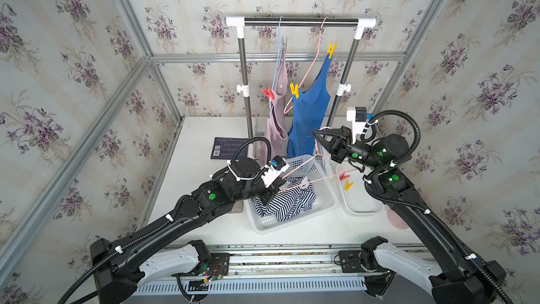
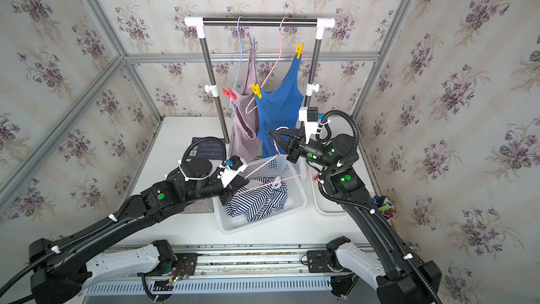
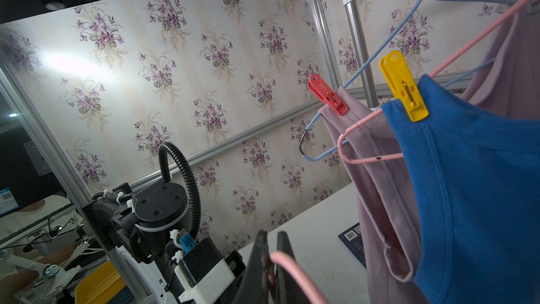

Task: Remove the clothespins securing tank tops to the hanger
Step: Place the hanger on the clothesline.

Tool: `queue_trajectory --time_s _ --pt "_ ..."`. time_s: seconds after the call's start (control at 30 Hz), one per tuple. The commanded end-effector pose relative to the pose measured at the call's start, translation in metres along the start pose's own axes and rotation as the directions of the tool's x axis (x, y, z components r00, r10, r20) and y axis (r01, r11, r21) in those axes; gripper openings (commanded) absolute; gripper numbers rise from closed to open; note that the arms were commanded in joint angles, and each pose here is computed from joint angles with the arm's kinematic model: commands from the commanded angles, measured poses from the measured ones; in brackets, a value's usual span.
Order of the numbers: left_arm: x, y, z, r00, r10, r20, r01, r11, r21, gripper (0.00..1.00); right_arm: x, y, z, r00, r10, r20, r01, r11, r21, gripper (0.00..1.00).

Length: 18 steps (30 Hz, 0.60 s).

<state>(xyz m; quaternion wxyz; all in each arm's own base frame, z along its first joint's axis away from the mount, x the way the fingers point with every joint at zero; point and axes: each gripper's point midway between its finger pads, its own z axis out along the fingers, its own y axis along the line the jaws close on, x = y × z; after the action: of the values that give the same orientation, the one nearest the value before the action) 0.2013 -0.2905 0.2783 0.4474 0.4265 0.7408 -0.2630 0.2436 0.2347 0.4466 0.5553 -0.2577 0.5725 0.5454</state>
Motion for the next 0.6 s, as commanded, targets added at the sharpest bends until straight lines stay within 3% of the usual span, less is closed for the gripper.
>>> queue_trajectory --time_s 0.0,0.1,0.13,0.23,0.37,0.57 --pt "-0.008 0.007 -0.002 0.999 -0.01 0.035 0.012 0.999 -0.039 0.0 -0.011 0.0 -0.002 0.998 -0.026 0.051 0.025 1.0 0.014 0.0" --pt "-0.014 0.01 -0.009 0.997 -0.014 0.072 0.019 0.998 -0.061 0.0 -0.01 -0.005 -0.003 0.998 -0.02 0.058 0.018 0.999 0.035 0.0" --pt "-0.016 0.011 -0.012 0.996 -0.016 0.09 0.022 0.997 -0.07 0.0 -0.01 -0.005 -0.003 0.998 -0.019 0.059 0.017 0.999 0.038 0.08" --pt "-0.025 0.017 -0.023 0.988 -0.024 0.151 0.041 0.993 -0.111 0.0 -0.009 -0.004 -0.005 0.998 -0.021 0.063 0.019 0.999 0.037 0.45" --pt "-0.039 0.022 -0.037 0.973 -0.046 0.228 0.079 0.987 -0.138 0.0 -0.005 0.004 -0.006 0.998 -0.022 0.056 0.023 1.0 -0.011 0.72" --pt "-0.069 0.027 -0.062 0.911 -0.06 0.408 0.132 0.98 -0.152 0.0 0.001 0.024 -0.015 0.996 -0.062 0.063 0.068 0.993 -0.093 0.81"
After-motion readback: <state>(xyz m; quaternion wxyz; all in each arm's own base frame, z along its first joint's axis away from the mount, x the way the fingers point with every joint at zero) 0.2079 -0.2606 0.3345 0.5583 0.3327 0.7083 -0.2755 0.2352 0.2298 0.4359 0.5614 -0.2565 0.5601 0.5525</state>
